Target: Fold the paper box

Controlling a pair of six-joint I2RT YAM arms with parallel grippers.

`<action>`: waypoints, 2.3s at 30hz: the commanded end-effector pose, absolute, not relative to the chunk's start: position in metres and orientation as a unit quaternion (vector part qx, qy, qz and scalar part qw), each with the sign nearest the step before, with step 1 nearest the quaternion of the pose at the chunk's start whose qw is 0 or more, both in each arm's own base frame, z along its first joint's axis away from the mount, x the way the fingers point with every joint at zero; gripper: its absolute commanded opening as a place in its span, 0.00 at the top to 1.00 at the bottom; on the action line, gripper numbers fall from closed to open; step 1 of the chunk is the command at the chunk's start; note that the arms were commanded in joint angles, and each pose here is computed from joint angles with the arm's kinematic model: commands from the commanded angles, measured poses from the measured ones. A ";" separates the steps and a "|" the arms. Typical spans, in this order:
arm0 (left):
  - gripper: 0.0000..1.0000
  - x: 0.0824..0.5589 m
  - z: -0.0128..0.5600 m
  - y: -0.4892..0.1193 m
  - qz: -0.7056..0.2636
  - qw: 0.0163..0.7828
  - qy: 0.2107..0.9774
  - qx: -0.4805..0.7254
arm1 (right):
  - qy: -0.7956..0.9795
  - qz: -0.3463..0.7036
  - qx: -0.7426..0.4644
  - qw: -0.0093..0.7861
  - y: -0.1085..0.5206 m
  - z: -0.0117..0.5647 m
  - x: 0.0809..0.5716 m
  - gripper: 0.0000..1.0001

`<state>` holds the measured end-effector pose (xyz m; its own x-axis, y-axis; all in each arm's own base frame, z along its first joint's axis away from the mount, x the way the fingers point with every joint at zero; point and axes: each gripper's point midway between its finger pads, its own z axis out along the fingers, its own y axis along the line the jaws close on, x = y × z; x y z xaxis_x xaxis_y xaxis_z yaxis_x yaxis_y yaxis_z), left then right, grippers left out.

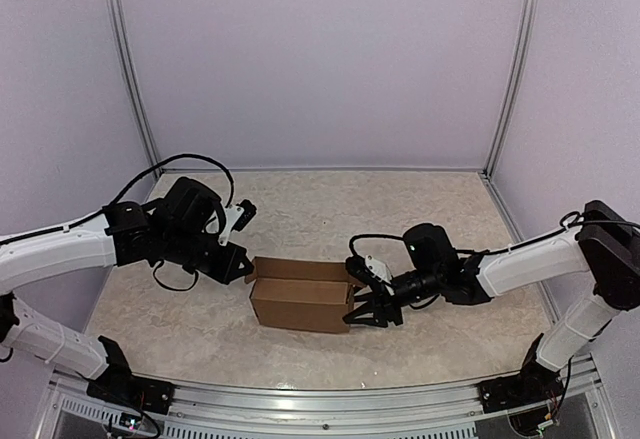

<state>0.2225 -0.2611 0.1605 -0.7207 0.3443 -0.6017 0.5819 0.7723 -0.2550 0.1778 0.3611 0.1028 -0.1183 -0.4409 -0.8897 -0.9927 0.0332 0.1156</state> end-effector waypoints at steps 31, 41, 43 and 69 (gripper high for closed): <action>1.00 0.211 0.097 -0.276 -0.211 0.290 0.908 0.218 | 0.697 0.327 -0.459 0.443 0.356 0.077 0.232 0.89; 1.00 0.204 0.086 -0.275 -0.190 0.281 0.912 0.232 | 0.697 0.333 -0.461 0.436 0.357 0.074 0.230 0.88; 1.00 0.203 0.083 -0.274 -0.184 0.278 0.913 0.235 | 0.696 0.335 -0.462 0.435 0.358 0.074 0.230 0.88; 1.00 0.205 0.052 -0.264 -0.081 0.256 0.932 0.246 | 0.691 0.334 -0.455 0.452 0.361 0.088 0.237 0.43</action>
